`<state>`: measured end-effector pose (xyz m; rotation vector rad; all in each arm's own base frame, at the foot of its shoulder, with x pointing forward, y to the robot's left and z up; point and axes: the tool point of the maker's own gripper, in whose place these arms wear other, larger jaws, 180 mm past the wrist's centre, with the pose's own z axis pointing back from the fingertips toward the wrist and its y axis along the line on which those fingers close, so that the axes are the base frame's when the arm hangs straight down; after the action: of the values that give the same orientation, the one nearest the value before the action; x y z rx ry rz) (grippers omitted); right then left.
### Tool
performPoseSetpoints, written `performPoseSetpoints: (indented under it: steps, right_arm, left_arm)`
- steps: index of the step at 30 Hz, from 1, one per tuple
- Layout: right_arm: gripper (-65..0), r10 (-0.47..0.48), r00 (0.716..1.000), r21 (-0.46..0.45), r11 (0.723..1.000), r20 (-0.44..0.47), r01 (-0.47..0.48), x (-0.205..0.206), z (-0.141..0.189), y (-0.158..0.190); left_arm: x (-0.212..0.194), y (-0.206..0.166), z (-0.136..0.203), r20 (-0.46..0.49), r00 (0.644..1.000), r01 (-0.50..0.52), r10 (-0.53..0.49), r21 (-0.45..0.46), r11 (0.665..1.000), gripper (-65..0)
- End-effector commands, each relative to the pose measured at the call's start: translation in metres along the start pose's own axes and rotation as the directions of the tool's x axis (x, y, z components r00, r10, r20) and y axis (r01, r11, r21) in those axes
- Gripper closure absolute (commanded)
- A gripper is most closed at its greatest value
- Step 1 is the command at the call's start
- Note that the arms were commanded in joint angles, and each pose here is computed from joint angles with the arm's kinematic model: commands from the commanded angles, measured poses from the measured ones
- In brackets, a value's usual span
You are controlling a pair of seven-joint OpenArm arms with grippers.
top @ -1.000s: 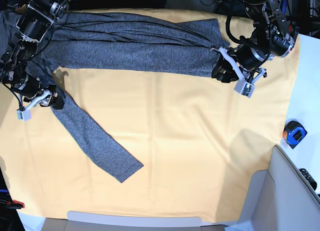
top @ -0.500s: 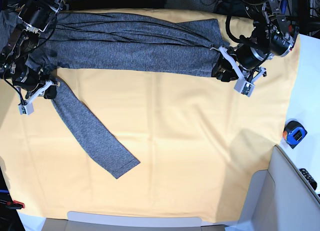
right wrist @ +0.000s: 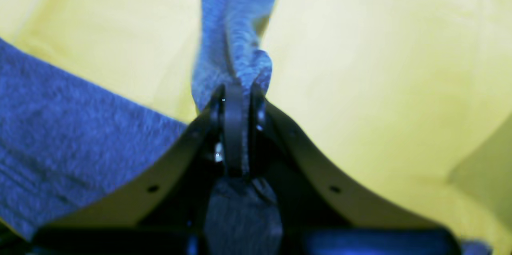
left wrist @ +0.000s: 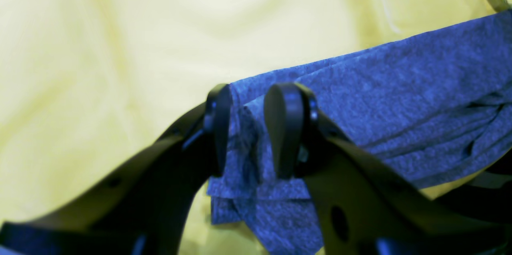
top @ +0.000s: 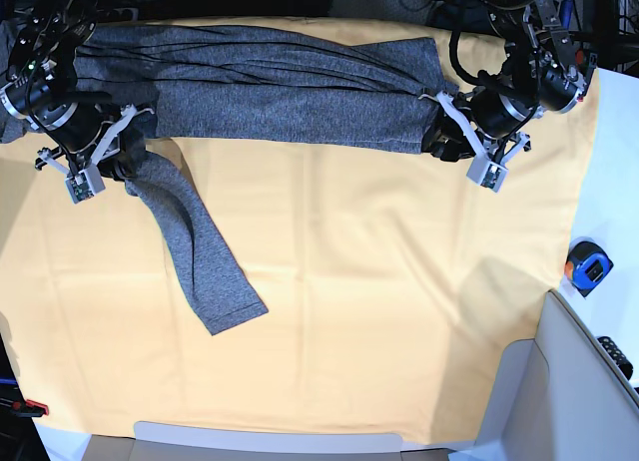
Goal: Fold the T-shirt properly
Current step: 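Lift the sleeve with the right gripper and fold it over the body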
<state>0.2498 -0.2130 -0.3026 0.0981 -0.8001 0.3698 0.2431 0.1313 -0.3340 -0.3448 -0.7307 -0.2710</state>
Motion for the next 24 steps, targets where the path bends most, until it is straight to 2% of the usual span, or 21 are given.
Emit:
performPoseSetpoints:
  steps: [1, 14, 21, 24]
  right_arm:
    - [0.0, 0.008, 1.000, 0.005, 1.000, 0.011, -0.008, 0.000, 0.005, 0.002]
    - [0.0, 0.011, 0.989, 0.131, 0.991, -0.149, 0.009, -0.059, 0.007, 0.049]
    - [0.0, 0.046, 0.987, 0.237, 0.972, -0.156, -0.008, -0.061, -0.001, 0.085]
    - [0.0, 0.017, 0.989, 0.260, 0.965, -0.146, 0.022, -0.059, -0.005, 0.098]
  left_arm:
    - [0.012, -0.002, 0.002, 0.048, 0.999, 0.007, -0.006, -0.004, 1.000, -18.4]
    - [0.011, -0.005, 0.001, 0.046, 0.999, 0.003, -0.002, -0.013, 1.000, -18.4]
    - [0.010, -0.005, 0.001, 0.046, 0.999, 0.000, 0.001, -0.015, 1.000, -18.4]
    - [0.010, -0.005, 0.001, 0.045, 0.999, -0.001, 0.001, -0.015, 1.000, -18.4]
